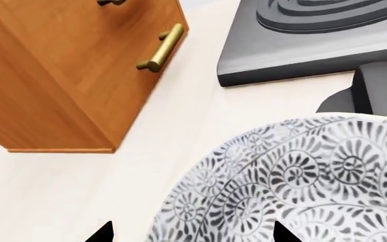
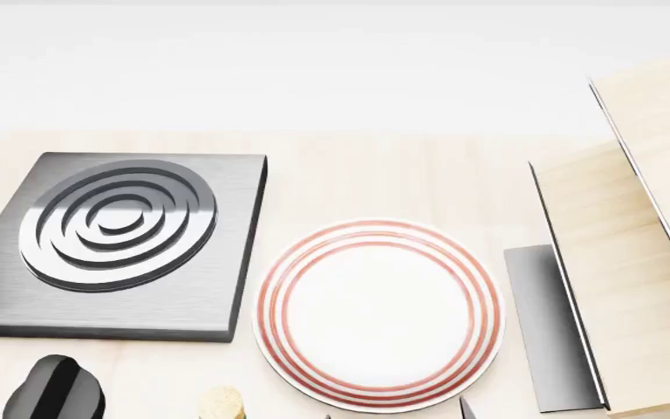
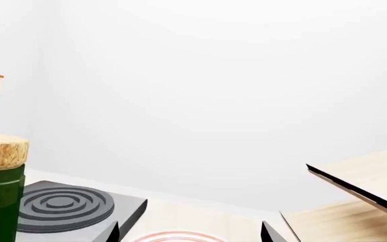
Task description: Pick up the akita bowl and put it on the plate.
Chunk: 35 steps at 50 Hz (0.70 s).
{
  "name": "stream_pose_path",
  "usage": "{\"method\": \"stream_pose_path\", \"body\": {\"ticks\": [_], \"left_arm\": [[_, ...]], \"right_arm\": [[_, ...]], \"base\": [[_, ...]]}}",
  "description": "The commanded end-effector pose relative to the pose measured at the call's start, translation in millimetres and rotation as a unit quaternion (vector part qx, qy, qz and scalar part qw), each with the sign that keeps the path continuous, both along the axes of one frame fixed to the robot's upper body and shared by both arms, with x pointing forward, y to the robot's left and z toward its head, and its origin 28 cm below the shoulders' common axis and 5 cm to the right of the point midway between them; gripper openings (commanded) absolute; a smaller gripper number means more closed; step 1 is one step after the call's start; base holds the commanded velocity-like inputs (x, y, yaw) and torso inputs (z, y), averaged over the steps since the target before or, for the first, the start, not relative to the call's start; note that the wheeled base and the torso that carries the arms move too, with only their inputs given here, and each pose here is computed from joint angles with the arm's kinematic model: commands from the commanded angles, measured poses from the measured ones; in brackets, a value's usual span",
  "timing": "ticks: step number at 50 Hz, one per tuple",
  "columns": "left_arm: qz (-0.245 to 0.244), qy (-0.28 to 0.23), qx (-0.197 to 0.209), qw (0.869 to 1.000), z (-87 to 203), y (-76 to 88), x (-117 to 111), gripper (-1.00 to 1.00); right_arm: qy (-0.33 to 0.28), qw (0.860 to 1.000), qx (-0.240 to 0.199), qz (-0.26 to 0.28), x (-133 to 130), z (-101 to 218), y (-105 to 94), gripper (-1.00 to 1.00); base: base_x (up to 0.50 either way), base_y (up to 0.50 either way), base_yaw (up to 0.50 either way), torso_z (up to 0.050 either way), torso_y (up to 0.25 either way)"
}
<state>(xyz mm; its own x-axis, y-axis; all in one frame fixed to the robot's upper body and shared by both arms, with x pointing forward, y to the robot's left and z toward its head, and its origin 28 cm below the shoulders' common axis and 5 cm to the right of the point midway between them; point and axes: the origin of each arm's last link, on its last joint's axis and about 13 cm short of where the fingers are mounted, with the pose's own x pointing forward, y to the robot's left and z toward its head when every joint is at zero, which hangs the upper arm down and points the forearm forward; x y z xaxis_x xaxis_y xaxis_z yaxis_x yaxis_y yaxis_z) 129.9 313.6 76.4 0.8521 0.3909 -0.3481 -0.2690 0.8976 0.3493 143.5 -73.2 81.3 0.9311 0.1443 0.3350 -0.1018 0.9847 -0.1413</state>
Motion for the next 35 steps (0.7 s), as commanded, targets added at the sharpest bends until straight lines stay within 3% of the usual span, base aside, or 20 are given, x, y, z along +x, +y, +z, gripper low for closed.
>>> {"method": "stream_pose_path", "body": {"ticks": [1, 27, 35], "left_arm": [[0.0, 0.013, -0.002, 1.0, -2.6, 1.1, -0.2, 1.0], [-0.013, 0.042, -0.023, 0.999, -6.8, 1.5, -0.9, 1.0], [-0.037, 0.067, -0.052, 0.996, -8.8, 1.4, -1.1, 1.0]], "right_arm": [[0.0, 1.0, 0.0, 0.0, 0.1, -0.2, 0.2, 1.0], [0.0, 1.0, 0.001, 0.001, 0.4, 0.0, 0.1, 1.0], [0.0, 1.0, 0.002, 0.001, 0.1, 0.4, -0.1, 1.0]], "base": [[0.0, 0.0, 0.0, 0.0, 0.0], [0.0, 0.0, 0.0, 0.0, 0.0], [0.0, 0.0, 0.0, 0.0, 0.0]]}}
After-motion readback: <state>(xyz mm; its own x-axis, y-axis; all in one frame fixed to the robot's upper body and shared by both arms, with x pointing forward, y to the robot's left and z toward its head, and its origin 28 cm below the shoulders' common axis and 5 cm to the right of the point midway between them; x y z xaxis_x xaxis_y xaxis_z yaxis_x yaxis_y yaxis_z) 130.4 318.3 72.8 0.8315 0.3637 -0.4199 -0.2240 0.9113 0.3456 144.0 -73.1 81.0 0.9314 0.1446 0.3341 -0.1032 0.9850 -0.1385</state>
